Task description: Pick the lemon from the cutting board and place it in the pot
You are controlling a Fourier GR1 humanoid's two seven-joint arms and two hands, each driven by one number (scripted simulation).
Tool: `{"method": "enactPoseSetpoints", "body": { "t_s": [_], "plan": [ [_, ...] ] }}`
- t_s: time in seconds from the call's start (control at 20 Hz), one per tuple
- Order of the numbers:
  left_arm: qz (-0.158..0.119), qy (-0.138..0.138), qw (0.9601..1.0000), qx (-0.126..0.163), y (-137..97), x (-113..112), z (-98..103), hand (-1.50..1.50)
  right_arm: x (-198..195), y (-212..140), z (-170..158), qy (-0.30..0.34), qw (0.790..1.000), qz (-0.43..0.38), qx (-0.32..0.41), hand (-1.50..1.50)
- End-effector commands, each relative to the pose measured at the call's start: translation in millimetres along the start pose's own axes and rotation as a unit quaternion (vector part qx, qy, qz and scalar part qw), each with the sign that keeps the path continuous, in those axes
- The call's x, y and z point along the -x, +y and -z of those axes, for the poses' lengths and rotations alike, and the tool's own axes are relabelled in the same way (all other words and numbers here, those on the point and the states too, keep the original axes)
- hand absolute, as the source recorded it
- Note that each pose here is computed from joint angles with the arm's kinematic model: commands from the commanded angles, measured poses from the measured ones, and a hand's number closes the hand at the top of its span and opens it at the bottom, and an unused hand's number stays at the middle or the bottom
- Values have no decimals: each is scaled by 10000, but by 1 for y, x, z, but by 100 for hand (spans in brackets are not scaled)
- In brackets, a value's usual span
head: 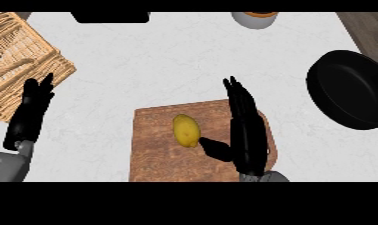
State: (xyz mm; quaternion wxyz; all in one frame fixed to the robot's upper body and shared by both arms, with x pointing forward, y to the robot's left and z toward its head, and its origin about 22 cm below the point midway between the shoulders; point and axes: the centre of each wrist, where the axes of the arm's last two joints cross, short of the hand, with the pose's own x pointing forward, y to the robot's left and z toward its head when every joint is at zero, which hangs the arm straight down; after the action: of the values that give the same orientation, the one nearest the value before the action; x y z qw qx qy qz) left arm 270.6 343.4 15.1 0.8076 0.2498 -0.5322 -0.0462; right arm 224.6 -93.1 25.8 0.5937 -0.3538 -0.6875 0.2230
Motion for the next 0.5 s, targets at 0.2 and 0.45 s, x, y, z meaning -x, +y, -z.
{"method": "enactPoseSetpoints", "body": {
  "t_s": [0.2,0.45],
  "plan": [
    [-31,-27,9999,135,-9,-2,-4,0,-73,3,-16,945,9755,-1541,-1257,-150],
    [-30,-122,9996,237,-15,-11,-7,0,-104,-14,-21,1436,9502,-1905,-2004,-150]
  ]
}}
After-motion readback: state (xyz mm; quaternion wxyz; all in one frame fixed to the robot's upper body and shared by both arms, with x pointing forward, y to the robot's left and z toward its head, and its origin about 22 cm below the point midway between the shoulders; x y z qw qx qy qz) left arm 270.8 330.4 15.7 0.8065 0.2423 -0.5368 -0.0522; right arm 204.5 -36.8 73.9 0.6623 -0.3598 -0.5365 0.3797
